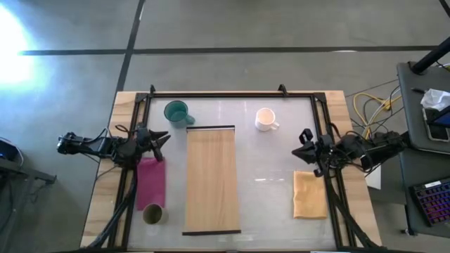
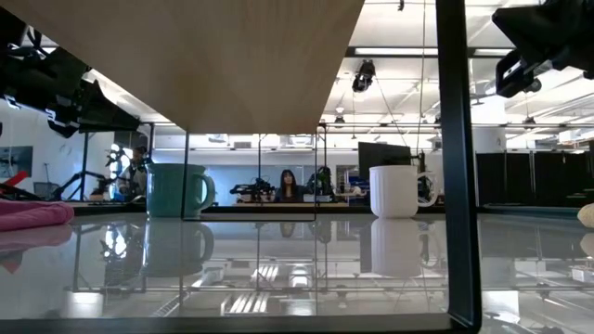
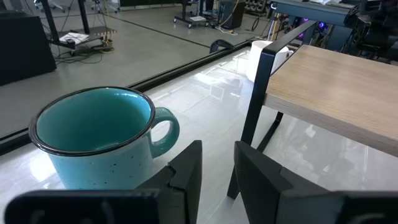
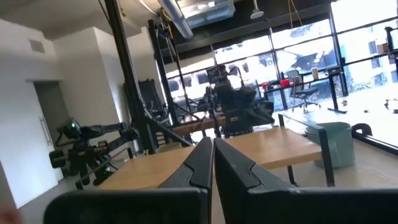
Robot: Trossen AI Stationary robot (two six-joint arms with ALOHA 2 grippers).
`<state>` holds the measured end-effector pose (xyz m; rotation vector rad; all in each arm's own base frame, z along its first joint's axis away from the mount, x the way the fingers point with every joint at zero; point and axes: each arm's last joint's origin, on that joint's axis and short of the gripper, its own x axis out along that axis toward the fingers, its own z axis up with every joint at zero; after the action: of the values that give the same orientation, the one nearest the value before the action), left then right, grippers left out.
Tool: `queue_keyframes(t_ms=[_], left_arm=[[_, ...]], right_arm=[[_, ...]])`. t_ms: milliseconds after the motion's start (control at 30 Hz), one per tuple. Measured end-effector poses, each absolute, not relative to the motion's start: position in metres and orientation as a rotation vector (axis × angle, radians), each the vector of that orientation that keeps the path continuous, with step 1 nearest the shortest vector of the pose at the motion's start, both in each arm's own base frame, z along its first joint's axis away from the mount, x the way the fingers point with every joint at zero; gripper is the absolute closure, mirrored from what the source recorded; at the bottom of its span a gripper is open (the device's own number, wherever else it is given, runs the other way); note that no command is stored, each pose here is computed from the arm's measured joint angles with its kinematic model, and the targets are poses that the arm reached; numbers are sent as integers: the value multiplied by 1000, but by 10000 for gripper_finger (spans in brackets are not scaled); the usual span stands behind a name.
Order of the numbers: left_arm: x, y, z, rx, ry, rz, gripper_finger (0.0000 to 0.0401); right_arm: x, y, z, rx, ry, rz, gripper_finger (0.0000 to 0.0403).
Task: Stack small to large cups/mugs on shelf
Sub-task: Put the white mug on the shelf
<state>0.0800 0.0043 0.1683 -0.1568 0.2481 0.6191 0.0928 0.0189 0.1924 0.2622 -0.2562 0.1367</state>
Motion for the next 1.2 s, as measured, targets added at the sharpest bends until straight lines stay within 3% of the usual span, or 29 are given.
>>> queue_keyframes(t_ms=[467,1200], left_arm=[[80,4,168,-157,248,619,321],[80,4,168,-157,248,619,321]], right_arm=[[73,14,230,16,-707,61,394],[74,14,228,177,-685,121,394]])
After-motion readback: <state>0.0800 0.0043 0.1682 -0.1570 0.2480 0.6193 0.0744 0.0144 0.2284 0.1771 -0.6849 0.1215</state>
